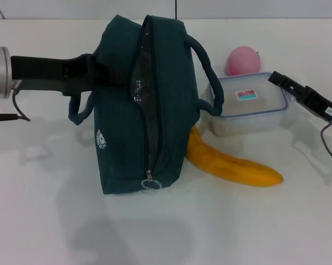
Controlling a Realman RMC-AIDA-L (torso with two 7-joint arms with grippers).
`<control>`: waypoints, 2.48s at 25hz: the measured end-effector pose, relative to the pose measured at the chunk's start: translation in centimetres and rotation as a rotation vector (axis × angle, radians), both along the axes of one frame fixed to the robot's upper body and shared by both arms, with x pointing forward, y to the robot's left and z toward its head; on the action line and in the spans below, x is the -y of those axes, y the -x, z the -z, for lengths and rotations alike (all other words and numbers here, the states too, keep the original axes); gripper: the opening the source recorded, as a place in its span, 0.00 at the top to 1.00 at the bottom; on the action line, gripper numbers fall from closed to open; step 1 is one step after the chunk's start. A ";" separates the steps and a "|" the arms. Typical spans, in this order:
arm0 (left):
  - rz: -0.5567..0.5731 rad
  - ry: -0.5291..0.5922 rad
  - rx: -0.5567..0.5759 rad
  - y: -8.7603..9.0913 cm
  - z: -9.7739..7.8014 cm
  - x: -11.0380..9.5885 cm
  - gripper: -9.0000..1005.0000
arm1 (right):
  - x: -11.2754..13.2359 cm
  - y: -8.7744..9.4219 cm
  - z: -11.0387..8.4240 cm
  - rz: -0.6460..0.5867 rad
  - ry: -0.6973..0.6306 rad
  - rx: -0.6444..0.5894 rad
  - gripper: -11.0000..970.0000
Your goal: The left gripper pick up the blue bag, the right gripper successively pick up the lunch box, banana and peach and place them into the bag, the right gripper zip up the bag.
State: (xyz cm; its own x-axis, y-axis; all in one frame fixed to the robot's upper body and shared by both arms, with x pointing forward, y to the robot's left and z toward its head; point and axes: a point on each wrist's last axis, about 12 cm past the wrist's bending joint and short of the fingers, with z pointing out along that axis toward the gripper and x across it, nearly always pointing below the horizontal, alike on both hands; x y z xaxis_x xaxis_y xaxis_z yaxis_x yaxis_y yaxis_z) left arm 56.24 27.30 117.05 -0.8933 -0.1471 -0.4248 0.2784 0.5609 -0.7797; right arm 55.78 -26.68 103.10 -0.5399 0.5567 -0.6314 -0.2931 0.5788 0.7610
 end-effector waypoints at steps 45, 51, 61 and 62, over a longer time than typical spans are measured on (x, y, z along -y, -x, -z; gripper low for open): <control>-0.005 0.000 -0.001 0.1 0.2 -0.4 0.97 | 0.6 0.9 0.2 0.012 -0.170 -0.119 0.54; 0.002 0.001 -0.002 0.0 0.4 -0.3 0.97 | 0.6 0.9 0.1 0.010 -0.171 -0.120 0.59; 0.006 0.001 0.001 0.0 0.4 -0.1 0.97 | 0.4 1.0 0.2 0.003 -0.166 -0.127 0.67; 0.007 0.001 0.002 -0.1 0.4 -0.2 0.97 | 0.5 0.9 0.2 0.008 -0.170 -0.127 0.73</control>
State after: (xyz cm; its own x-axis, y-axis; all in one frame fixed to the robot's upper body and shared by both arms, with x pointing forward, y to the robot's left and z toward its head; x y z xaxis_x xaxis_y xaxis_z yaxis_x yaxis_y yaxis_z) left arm 56.29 27.45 116.68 -0.8935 -0.1416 -0.4262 0.2835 0.5582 -0.7798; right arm 54.83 -27.15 102.87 -0.6042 0.6541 -0.4551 -0.1844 0.4408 0.8784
